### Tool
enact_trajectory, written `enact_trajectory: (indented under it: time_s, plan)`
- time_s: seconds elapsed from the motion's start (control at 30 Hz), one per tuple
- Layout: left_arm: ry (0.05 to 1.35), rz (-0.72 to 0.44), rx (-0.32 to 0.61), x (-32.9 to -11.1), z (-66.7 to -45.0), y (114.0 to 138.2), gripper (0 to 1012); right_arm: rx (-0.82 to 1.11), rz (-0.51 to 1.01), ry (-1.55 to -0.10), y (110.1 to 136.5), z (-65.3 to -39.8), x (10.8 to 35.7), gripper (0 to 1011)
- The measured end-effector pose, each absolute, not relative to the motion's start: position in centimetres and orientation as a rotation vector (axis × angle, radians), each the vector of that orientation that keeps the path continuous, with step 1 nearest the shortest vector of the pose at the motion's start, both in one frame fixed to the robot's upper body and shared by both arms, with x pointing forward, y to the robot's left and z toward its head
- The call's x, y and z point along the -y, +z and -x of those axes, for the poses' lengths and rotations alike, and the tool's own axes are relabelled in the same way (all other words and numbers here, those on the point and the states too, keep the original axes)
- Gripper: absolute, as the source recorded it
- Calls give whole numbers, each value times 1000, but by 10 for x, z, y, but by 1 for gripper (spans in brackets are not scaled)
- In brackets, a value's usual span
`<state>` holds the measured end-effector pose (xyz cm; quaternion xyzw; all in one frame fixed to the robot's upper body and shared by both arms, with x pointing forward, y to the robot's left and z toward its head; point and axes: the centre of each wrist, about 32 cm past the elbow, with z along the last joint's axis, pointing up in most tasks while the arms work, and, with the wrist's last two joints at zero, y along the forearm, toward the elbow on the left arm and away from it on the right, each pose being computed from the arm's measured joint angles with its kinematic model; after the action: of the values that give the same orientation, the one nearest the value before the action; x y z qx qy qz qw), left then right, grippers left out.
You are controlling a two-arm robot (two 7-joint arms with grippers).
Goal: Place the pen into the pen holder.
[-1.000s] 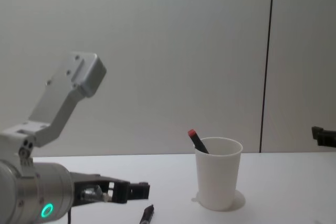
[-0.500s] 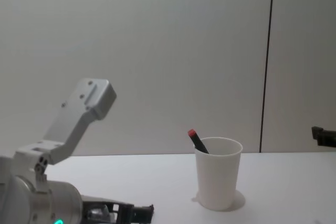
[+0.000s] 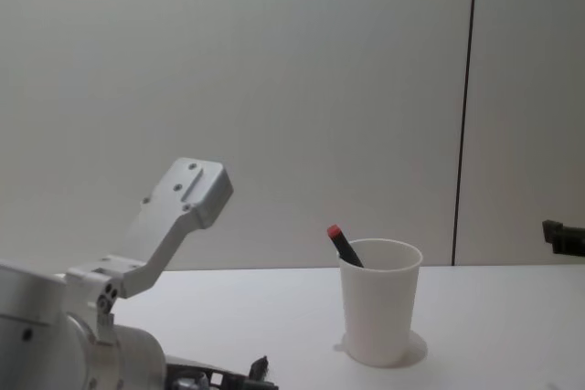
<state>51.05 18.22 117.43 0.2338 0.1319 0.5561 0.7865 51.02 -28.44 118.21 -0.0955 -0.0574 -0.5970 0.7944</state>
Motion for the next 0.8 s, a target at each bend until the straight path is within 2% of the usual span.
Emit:
enact_trajectory:
  time_s: [0.8]
  plan:
    - [1179,-585,-281,-173,-523,1173,1004,124,205,-1283,1182,-510,284,1002]
